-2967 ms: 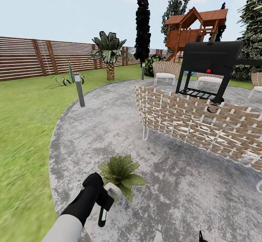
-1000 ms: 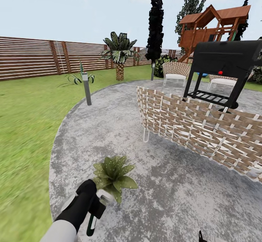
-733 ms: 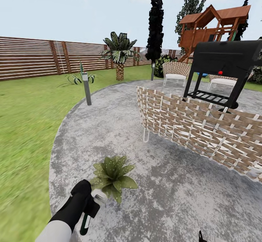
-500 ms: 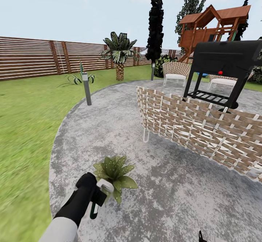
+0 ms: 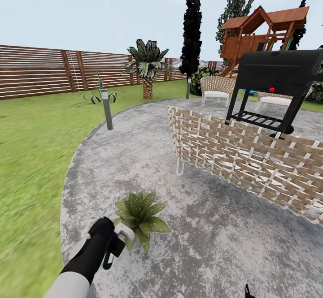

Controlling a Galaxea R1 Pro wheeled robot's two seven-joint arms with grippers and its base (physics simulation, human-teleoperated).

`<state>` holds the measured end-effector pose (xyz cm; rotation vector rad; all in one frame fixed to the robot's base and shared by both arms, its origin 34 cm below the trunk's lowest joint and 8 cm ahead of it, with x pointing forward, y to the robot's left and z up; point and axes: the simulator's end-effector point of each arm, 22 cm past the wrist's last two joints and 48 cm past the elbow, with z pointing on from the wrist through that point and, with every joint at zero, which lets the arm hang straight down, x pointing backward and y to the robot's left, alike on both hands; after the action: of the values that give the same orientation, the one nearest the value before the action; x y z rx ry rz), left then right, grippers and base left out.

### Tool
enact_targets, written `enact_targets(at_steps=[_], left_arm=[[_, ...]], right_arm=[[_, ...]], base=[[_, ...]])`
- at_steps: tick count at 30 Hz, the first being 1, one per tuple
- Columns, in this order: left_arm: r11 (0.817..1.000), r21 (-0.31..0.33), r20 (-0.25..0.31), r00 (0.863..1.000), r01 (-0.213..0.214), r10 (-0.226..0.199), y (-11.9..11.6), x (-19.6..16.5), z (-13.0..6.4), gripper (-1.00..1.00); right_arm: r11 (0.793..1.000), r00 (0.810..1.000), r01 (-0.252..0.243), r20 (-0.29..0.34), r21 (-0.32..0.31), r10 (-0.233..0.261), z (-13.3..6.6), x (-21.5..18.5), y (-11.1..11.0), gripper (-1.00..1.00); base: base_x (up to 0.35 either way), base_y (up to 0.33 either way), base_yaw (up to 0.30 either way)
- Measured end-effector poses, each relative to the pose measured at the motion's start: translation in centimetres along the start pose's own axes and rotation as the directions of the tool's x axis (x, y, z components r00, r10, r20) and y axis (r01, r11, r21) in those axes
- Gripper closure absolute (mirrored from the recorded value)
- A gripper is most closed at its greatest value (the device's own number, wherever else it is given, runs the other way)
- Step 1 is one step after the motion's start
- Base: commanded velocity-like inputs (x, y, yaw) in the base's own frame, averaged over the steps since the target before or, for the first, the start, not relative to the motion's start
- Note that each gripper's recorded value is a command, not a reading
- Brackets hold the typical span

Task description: Pick up the pesticide atomizer in the garden and spray insectifuge to fully cover both potted plants in the garden.

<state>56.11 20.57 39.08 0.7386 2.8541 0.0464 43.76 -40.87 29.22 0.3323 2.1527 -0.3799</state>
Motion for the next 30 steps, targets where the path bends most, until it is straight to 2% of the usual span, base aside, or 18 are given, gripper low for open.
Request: enact_targets(at_steps=[2, 4, 6, 9, 13, 16, 22, 30], left_arm=[[1.0, 0.013, -0.008, 1.0, -0.004, 0.004, -0.7, 0.2, 0.3, 1.0], [0.999, 0.04, -0.024, 0.999, -0.032, 0.033, -2.1, 0.6, 1.1, 1.0], [0.996, 0.057, -0.012, 0.998, -0.063, 0.064, -3.1, 0.4, 1.5, 1.0], [0.995, 0.067, -0.001, 0.997, -0.08, 0.08, -3.6, 0.2, 1.7, 1.0], [0.995, 0.058, -0.007, 0.997, -0.081, 0.082, -2.9, 0.7, 1.9, 1.0], [0.997, 0.058, -0.012, 0.998, -0.054, 0.055, -2.1, 1.3, 2.1, 1.0], [0.997, 0.06, -0.01, 0.999, -0.043, 0.043, -2.0, 1.3, 2.1, 1.0], [0.996, 0.068, -0.005, 0.999, -0.05, 0.05, -2.8, 0.8, 2.0, 1.0]], right_arm=[[1.0, 1.0, 0.0, 0.0, 0.0, 0.0, 0.0, 0.0, 0.0, -1.0], [1.0, 1.0, 0.0, 0.0, 0.0, 0.0, 0.0, 0.0, 0.0, -1.0], [1.0, 1.0, 0.0, 0.0, 0.0, 0.0, 0.0, 0.0, 0.0, -1.0], [1.0, 1.0, 0.0, 0.0, 0.0, 0.0, 0.0, 0.0, 0.0, -1.0], [1.0, 1.0, 0.0, 0.0, 0.0, 0.0, 0.0, 0.0, 0.0, -1.0], [1.0, 1.0, 0.001, 0.0, -0.001, -0.001, 0.0, 0.0, 0.0, -1.0], [1.0, 1.0, 0.0, 0.001, 0.0, 0.0, 0.0, 0.0, 0.0, -1.0], [1.0, 1.0, 0.0, 0.0, 0.0, 0.0, 0.0, 0.0, 0.0, -1.0]], base=[[0.0, 0.0, 0.0], [0.0, 0.0, 0.0], [0.0, 0.0, 0.0], [0.0, 0.0, 0.0], [0.0, 0.0, 0.0], [0.0, 0.0, 0.0], [0.175, 0.0, 0.0], [0.013, 0.0, 0.0]])
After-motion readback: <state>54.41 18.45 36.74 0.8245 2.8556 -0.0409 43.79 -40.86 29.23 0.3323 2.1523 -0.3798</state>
